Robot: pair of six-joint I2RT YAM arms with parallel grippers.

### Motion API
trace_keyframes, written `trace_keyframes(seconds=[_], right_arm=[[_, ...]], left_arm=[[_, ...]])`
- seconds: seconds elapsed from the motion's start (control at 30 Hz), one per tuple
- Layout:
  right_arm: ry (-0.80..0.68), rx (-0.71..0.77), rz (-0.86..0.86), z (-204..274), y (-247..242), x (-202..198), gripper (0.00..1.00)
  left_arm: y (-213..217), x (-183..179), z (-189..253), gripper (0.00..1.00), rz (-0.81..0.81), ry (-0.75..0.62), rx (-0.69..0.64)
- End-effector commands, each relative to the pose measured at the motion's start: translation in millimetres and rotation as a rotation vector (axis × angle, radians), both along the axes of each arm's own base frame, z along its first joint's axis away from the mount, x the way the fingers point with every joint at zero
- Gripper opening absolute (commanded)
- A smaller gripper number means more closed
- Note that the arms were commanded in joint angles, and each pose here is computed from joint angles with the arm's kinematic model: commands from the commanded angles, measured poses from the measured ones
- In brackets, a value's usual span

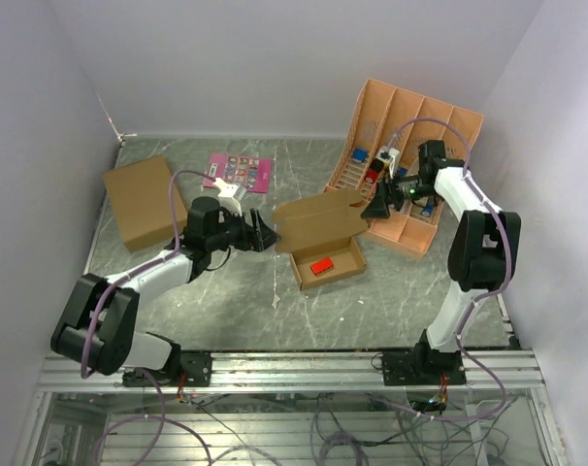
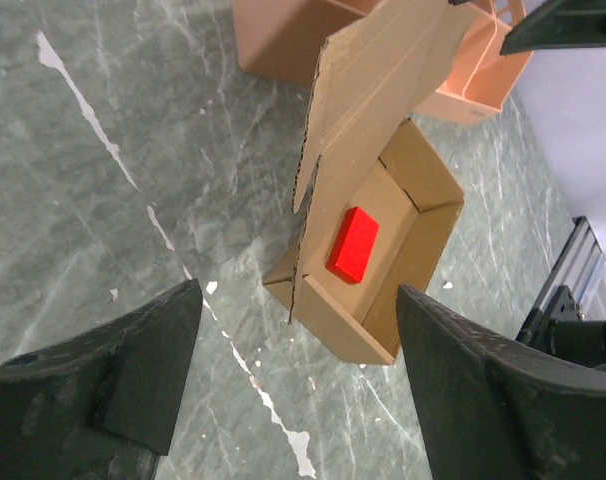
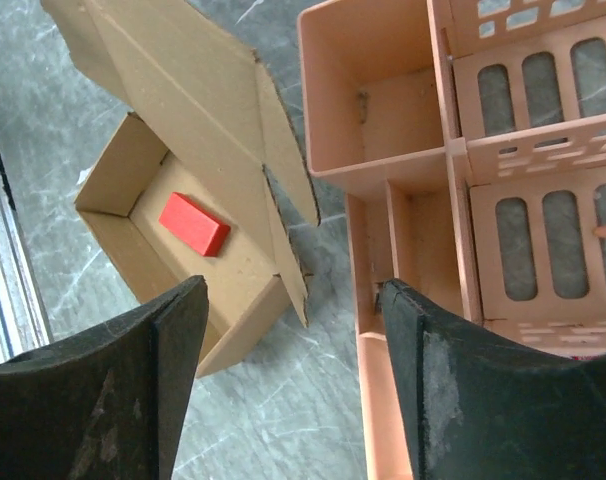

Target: Fold the paper box

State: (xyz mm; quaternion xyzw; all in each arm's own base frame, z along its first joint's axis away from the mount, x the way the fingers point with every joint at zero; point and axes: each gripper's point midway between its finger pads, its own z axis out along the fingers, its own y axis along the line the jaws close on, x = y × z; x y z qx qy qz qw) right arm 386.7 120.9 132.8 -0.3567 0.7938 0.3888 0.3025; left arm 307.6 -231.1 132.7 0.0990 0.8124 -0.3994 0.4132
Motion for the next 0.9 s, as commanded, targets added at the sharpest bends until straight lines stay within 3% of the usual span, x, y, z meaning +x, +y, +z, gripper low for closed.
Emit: trace_keyframes(seconds=[0.0, 0.07, 0.33, 0.67, 0.87], right_arm=[[0.046, -0.006, 0.026, -6, 9, -3, 0.64], [0.054, -0.003, 0.039, -6, 12, -4, 0.57], [0.073, 0.011, 0.074, -7, 17, -3, 0.38], [0.079, 0.012, 0.095, -7, 19, -1, 0.29], [0.077, 0.006, 0.098, -8, 19, -2, 0.23]], left_arm=[[-13, 2, 9, 0.79, -0.103, -0.035, -0.027], [-15, 4, 7, 0.7, -0.113, -0.028, -0.025], [-21, 12, 5, 0.54, -0.147, -0.006, -0.001], [-24, 17, -7, 0.5, -0.175, 0.03, 0.035], [-25, 17, -11, 0.32, -0.183, 0.04, 0.036]])
